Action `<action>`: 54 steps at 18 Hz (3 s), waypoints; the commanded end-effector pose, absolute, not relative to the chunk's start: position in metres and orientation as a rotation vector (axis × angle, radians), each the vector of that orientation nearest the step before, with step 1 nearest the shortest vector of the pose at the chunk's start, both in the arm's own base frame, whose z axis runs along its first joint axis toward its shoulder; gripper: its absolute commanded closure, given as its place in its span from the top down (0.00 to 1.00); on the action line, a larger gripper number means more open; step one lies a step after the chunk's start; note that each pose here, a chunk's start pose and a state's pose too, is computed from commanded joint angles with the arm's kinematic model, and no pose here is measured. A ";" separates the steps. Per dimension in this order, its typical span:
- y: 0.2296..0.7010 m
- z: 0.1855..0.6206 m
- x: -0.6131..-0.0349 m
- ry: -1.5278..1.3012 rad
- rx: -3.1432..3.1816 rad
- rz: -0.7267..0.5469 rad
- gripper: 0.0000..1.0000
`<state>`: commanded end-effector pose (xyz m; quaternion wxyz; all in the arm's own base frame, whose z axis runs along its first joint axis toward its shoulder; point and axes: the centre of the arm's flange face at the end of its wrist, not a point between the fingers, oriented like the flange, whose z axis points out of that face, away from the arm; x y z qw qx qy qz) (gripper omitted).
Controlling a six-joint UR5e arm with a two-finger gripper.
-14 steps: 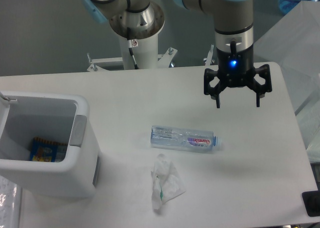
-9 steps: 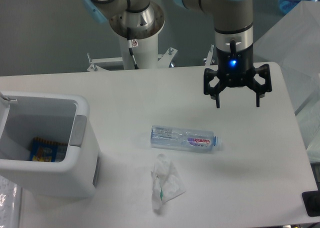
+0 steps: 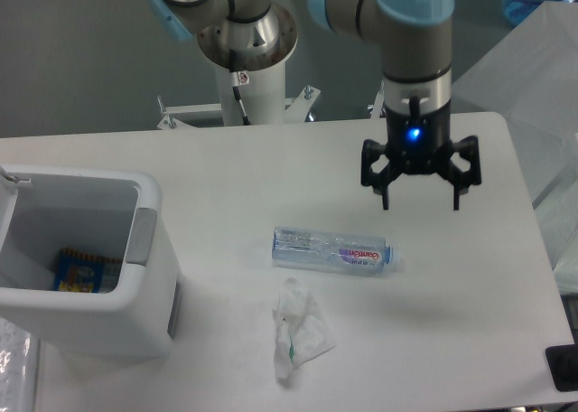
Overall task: Place the trash in the trash can
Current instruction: 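Move the open gripper over the crumpled white tissue and lower it, then close the gripper on the crumpled white tissue, then lift the tissue and carry it over the white trash bin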
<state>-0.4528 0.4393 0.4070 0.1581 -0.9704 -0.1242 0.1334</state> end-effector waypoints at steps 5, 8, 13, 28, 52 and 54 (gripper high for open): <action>0.489 0.348 -0.426 -0.335 -2.829 0.244 1.00; 0.511 0.318 -0.407 -0.285 -2.863 0.175 1.00; 0.529 0.275 -0.382 -0.244 -2.919 0.096 1.00; 0.553 0.222 -0.364 -0.189 -2.957 0.049 1.00; 0.557 0.350 -0.415 -0.296 -2.701 0.139 0.00; 0.553 0.386 -0.426 -0.356 -2.596 0.099 0.00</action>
